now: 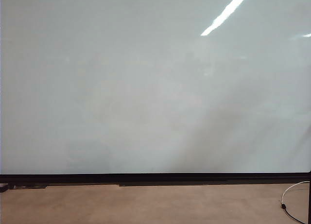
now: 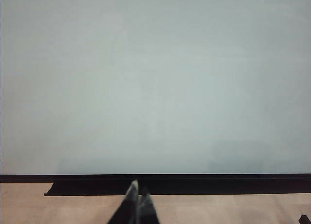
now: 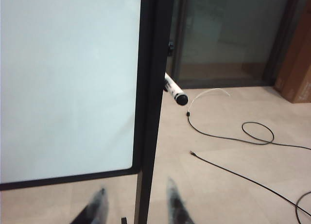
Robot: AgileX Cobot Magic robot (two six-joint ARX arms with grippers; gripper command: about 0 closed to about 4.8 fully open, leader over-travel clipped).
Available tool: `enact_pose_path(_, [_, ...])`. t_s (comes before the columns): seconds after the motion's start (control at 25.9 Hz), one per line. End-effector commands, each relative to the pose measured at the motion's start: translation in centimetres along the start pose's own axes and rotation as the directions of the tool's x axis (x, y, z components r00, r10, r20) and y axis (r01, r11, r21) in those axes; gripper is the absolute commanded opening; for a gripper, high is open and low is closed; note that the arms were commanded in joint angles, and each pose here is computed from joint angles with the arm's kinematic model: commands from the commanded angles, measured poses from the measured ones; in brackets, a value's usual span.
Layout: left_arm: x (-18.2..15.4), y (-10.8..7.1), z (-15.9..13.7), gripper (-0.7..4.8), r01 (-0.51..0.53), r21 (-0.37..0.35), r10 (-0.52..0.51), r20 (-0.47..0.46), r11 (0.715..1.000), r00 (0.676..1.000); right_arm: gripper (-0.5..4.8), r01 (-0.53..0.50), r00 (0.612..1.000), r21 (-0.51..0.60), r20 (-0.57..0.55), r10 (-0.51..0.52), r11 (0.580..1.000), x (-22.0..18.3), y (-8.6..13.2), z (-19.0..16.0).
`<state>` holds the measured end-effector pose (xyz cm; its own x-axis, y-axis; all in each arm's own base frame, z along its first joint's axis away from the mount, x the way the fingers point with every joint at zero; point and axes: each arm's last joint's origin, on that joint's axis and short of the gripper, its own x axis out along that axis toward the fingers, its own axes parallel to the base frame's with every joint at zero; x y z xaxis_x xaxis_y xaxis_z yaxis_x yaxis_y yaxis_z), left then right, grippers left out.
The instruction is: Pick up the pen on the shelf to the right of the whiteboard and draw a check mark.
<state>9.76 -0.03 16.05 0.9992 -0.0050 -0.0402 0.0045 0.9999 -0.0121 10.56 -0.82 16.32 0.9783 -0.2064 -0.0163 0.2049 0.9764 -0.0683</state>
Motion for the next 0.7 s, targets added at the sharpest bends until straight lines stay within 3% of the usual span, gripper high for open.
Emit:
enact_pose_path(0.04, [0.0,0.0,0.2,-0.04,0.0,0.004,0.0,0.014,1.0,1.0,2.31,0.012,0.999,0.011,0.03,-0.012,1.0,0.2,0.0,0.4])
enact_pose_path(0.19, [0.0,0.0,0.2,-0.04,0.0,0.004,0.0,0.015,1.0,1.0,2.6,0.037,0.999,0.01,0.018,-0.037,0.999,0.4,-0.1,0.4])
enact_pose_path(0.35, [0.0,0.0,0.2,-0.04,0.0,0.004,-0.001,0.015,1.0,1.0,3.26,0.049,0.999,0.01,0.0,-0.049,0.999,0.8,-0.2,0.2])
enact_pose_path(0.7, [0.0,0.0,0.2,-0.04,0.0,0.004,-0.001,0.015,1.0,1.0,3.71,0.104,0.995,0.012,-0.007,-0.104,0.994,2.3,-1.0,0.1])
